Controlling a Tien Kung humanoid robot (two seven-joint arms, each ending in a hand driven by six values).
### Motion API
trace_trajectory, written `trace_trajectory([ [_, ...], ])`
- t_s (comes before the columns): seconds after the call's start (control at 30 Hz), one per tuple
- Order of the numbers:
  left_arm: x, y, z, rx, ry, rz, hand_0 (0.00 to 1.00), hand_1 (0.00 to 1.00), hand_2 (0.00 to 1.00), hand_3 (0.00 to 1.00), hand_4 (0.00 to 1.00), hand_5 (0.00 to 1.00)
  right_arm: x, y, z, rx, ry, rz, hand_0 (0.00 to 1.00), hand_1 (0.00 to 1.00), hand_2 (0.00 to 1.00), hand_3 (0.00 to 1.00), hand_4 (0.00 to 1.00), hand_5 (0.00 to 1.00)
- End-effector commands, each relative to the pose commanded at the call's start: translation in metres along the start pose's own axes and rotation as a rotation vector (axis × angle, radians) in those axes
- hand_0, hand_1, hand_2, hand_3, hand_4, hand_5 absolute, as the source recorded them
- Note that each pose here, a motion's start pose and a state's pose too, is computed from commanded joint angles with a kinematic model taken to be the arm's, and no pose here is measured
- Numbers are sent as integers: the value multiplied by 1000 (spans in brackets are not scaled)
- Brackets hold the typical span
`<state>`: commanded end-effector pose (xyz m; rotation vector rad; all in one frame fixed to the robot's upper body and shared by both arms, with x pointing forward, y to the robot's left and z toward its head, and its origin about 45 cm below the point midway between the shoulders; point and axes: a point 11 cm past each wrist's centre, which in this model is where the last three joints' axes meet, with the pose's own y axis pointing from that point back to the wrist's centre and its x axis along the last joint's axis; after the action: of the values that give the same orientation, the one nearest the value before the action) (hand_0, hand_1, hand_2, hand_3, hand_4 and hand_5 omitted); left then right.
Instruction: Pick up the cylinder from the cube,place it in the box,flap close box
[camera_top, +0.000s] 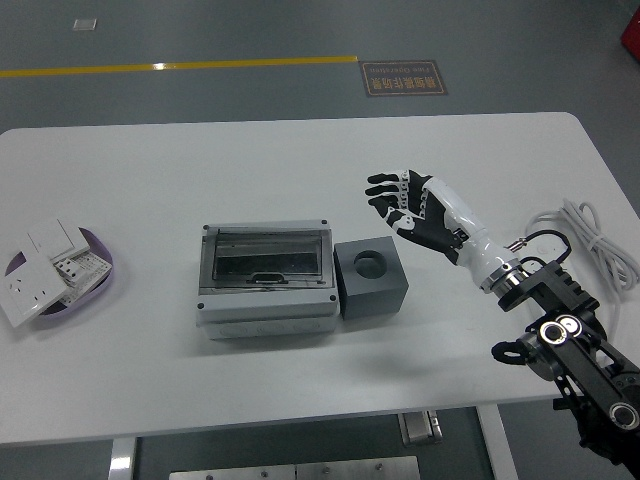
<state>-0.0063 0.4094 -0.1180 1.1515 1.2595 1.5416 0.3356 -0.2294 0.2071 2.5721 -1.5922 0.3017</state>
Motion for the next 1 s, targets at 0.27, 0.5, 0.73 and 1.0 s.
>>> trace_trajectory([
  [0.27, -2, 0, 2, 0, -5, -2, 637, 673, 677, 712, 765, 321, 3, 2, -6, 17, 5, 5, 724, 694, 709, 703, 752, 248],
  [0.5, -2, 0, 9, -11, -9, -4, 636, 673, 676, 711, 766, 323, 12, 7, -12, 36, 6, 35, 717, 698, 715, 703, 739, 229],
  [0.73, -1, 0, 14, -19, -10, -3, 637, 673, 676, 710, 764, 320, 23, 12, -14, 51, -5, 81, 714, 698, 711, 700, 714, 247],
  [1.0, 7, 2, 19, -26, -17, 12, 637, 673, 677, 710, 764, 320, 26, 12, -16, 65, -4, 90, 717, 697, 709, 700, 729, 242],
])
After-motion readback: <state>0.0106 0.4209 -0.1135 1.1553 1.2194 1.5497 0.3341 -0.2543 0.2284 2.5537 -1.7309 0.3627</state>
